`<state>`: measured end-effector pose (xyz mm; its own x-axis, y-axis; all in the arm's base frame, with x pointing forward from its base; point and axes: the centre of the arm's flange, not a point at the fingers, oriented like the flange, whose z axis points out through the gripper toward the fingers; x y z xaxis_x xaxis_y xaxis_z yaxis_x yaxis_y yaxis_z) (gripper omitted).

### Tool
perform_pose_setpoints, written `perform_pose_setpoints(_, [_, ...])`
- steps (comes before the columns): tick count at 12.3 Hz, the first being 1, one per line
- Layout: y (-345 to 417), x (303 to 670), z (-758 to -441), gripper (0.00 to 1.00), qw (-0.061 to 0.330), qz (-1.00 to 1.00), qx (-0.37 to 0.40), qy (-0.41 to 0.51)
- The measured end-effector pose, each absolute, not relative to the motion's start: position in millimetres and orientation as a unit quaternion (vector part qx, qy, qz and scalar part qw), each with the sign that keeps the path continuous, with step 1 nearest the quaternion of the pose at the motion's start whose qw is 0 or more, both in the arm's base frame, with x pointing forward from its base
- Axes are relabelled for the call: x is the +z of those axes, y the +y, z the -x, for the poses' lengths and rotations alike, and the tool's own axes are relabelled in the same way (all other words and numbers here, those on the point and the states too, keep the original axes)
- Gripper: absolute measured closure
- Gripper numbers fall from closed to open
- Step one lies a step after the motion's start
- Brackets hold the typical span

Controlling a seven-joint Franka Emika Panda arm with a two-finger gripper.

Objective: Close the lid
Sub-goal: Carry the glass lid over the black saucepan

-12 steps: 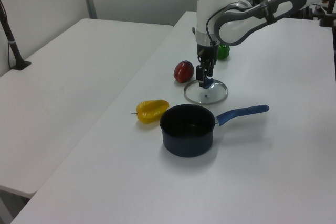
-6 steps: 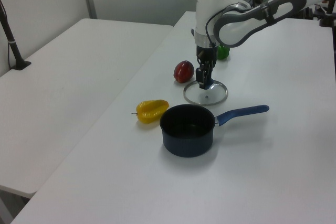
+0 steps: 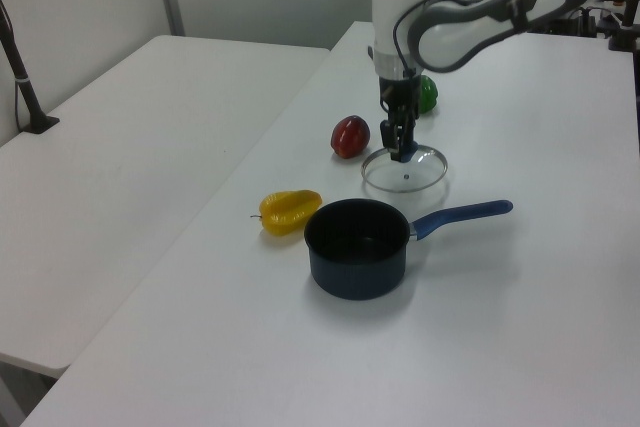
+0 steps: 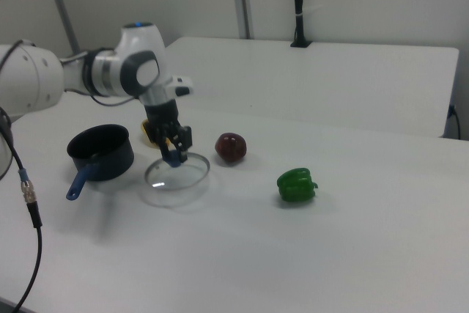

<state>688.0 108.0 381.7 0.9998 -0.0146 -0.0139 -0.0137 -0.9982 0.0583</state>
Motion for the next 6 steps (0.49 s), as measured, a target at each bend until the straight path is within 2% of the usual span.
perform_pose_setpoints(4, [154.0, 457.8, -674.9, 0.38, 0.028, -0.999, 0.004, -0.016])
perform_pose_setpoints(6, [188.6, 472.3, -667.8, 0.38, 0.026, -1.0, 0.016, -0.002])
